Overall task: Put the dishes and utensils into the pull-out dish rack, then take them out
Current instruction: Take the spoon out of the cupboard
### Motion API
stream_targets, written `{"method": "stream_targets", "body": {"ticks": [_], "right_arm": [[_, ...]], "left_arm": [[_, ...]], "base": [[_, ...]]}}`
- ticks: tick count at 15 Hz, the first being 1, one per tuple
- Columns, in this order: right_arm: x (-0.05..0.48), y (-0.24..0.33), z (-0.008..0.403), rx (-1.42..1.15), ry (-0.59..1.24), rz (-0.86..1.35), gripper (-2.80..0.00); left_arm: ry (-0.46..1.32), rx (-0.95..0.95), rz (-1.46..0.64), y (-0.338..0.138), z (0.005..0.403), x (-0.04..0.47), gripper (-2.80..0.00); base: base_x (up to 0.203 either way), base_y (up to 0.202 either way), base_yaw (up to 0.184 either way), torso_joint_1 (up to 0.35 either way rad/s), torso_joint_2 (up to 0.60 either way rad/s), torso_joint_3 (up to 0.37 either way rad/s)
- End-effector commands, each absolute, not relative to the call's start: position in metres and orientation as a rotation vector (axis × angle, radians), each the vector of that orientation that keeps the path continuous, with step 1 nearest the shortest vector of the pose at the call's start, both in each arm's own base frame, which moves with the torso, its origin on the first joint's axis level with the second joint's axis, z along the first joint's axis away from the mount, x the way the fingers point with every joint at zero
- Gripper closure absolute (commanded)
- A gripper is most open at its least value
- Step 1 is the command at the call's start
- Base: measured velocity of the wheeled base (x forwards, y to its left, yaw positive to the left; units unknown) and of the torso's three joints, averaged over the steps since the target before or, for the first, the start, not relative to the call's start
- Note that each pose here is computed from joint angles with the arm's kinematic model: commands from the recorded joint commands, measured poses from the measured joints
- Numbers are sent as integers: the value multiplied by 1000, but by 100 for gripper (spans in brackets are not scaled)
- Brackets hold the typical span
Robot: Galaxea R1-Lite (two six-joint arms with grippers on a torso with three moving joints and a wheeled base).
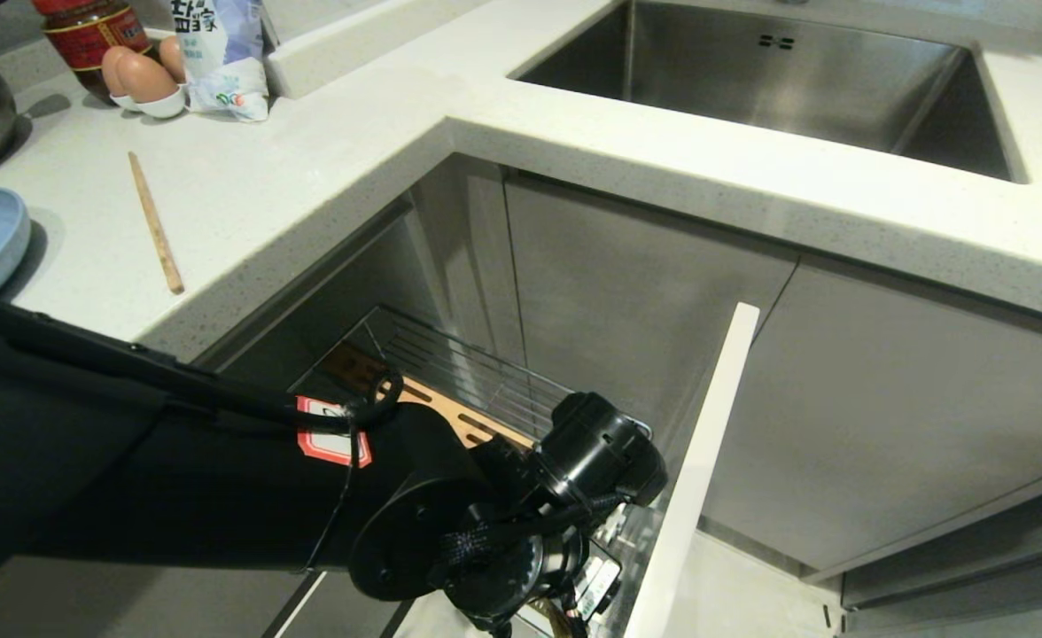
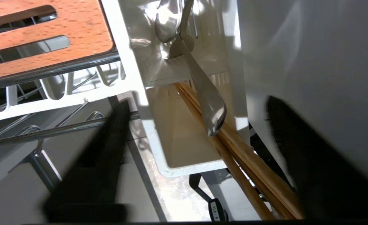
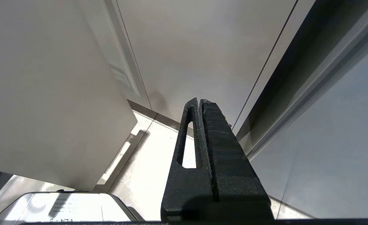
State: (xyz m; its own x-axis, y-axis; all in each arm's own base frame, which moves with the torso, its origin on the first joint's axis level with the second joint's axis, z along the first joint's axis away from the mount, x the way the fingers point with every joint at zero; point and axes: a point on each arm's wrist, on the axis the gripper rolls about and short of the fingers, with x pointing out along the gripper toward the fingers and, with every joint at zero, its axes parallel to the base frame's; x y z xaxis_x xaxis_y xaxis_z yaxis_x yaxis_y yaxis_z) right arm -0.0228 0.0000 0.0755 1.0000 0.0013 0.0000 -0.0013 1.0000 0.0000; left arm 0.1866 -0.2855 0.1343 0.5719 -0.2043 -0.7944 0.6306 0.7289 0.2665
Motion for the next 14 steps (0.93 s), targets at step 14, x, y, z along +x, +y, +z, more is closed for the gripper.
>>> {"method": "stream_targets", "body": {"ticks": [14], "right_arm": [[-23,0,75,0,0,2,0]], "left_arm": [[826,582,-523,-287,134,184,0]], "base": [[0,0,0,0,0,0]]}}
